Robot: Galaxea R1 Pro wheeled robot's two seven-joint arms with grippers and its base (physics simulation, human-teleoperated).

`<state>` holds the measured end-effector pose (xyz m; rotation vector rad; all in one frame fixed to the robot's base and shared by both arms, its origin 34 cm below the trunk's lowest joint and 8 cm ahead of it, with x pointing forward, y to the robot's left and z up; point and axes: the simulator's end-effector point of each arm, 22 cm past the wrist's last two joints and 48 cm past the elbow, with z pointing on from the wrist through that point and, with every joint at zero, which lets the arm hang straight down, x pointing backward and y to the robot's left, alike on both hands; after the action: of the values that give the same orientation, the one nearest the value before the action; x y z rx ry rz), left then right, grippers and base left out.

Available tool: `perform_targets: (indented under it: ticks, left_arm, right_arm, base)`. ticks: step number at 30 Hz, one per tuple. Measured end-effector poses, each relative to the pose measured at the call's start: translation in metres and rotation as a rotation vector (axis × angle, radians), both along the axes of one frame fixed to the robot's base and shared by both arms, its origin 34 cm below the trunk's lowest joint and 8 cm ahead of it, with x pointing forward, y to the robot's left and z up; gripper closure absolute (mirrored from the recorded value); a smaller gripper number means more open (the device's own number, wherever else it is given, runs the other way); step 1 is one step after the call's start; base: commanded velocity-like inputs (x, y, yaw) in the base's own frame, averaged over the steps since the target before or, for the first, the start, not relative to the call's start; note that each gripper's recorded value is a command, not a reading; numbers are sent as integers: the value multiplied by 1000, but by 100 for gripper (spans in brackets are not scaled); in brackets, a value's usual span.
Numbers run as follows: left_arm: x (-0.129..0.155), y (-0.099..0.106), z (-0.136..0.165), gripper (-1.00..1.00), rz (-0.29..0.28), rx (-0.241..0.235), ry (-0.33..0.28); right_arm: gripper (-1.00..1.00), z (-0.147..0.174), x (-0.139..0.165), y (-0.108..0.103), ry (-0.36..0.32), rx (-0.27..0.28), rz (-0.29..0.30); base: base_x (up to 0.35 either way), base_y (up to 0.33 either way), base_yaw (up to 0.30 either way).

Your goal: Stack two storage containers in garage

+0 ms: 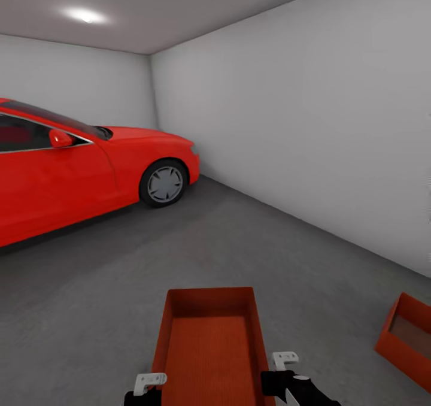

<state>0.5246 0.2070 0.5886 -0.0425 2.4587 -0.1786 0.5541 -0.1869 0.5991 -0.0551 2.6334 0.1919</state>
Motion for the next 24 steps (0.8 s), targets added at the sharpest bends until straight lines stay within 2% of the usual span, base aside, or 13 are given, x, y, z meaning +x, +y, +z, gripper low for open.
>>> perform_targets:
  ticks: [9, 24]
  left_arm:
    - [0, 0, 0, 100, 0, 0, 0]
    - [0, 0, 0, 100, 0, 0, 0]
  right_arm:
    - [100, 0, 0, 0, 0, 0, 0]
    - [100, 0, 0, 0, 0, 0, 0]
  base:
    - [230, 85, -283]
    - [159, 7, -285]
